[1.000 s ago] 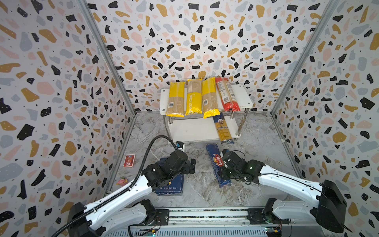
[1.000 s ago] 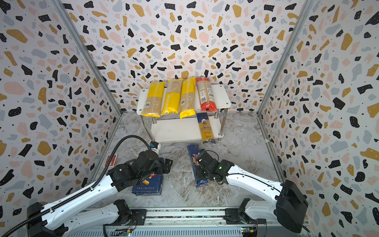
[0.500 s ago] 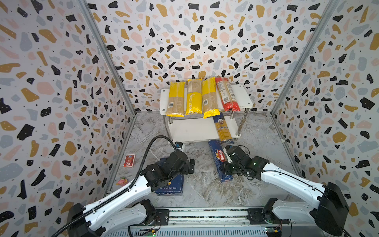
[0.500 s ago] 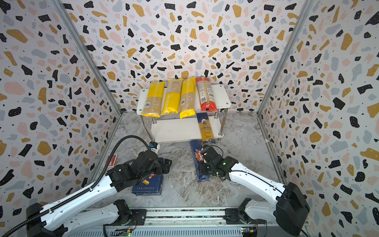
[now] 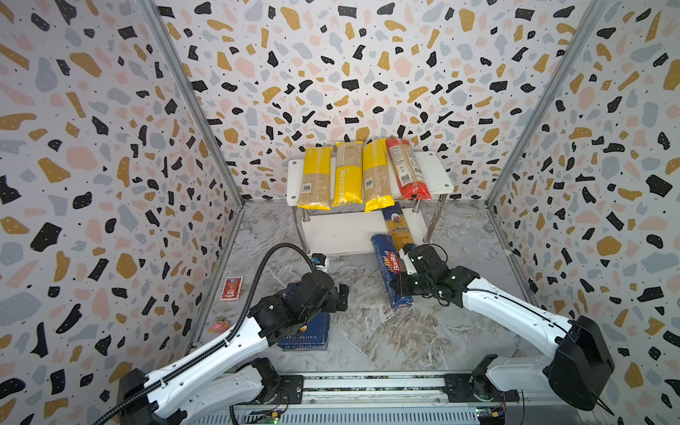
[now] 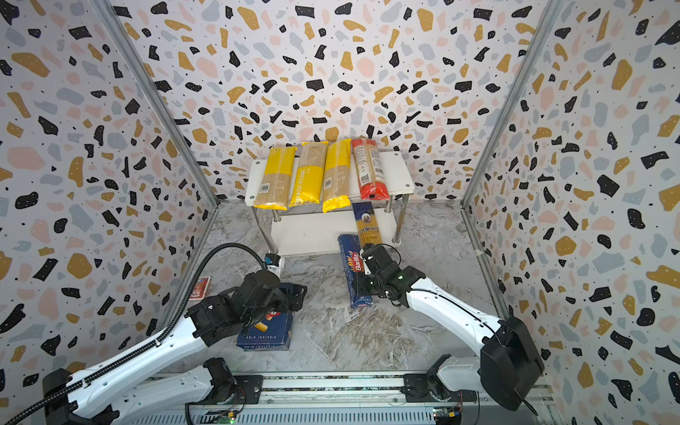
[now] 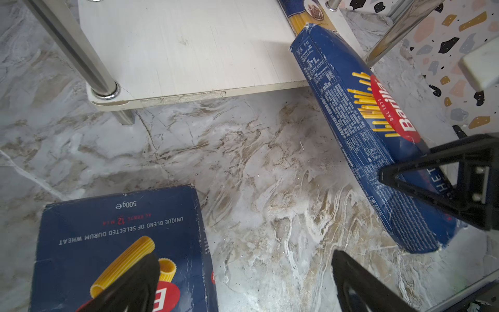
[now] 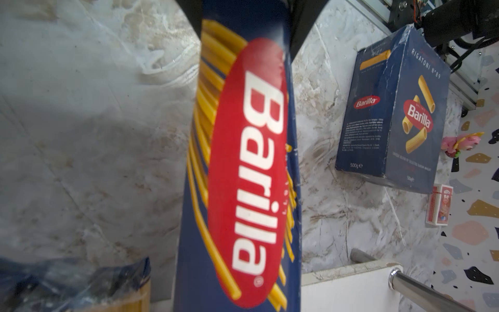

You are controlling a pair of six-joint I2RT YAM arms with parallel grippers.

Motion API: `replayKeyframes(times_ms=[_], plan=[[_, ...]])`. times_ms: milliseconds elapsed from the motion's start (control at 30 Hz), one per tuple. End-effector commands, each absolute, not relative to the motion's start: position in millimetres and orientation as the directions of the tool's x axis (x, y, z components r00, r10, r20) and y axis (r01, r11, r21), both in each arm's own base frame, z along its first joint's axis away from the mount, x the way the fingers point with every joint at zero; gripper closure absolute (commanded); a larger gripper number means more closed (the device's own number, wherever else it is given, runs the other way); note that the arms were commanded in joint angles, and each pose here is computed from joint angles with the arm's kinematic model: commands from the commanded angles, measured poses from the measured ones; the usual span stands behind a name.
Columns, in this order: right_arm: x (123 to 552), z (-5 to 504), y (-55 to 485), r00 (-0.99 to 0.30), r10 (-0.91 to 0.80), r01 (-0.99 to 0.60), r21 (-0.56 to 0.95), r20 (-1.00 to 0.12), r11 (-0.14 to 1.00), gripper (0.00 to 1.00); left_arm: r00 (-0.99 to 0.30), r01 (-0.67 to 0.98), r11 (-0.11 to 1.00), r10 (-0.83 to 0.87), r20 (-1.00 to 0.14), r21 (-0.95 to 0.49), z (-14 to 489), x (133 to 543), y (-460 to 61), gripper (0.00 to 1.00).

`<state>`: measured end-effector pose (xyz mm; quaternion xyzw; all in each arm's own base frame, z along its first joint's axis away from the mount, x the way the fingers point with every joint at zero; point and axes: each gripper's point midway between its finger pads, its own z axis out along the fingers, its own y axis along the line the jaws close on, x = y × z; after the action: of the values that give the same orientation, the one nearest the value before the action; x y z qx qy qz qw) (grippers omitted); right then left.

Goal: Arrange pasta packages on shelves
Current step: Place the pasta box on the shelf.

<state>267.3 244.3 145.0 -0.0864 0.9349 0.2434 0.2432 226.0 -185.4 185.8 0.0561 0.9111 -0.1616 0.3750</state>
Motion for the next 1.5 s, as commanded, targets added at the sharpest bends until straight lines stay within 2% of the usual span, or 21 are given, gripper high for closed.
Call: replayKeyframes(times_ms=[0,133,800,1467], plan=[[304,209,260,-0.749,0.030,-0.382,0.470,-0.662,0.796,0.69,-0.712,0.229,0.946,0.001,-0.702,-0.231,189,231,-188,0.00],[322,213,262,-0.748,0.052,-0.389,0.501,-0.662,0.773,0.69,-0.733,0.227,0.949,0.018,-0.680,-0.220,184,232,-192,0.01],[391,200,282,-0.740,0.072,-0.408,0.531,-0.669,0.742,0.70,-0.703,0.250,0.951,0.049,-0.709,-0.182,195,240,-194,0.01],[443,205,325,-0.709,0.114,-0.485,0.599,-0.696,0.637,0.70,-0.692,0.259,0.953,0.068,-0.719,-0.158,198,241,-192,0.00]])
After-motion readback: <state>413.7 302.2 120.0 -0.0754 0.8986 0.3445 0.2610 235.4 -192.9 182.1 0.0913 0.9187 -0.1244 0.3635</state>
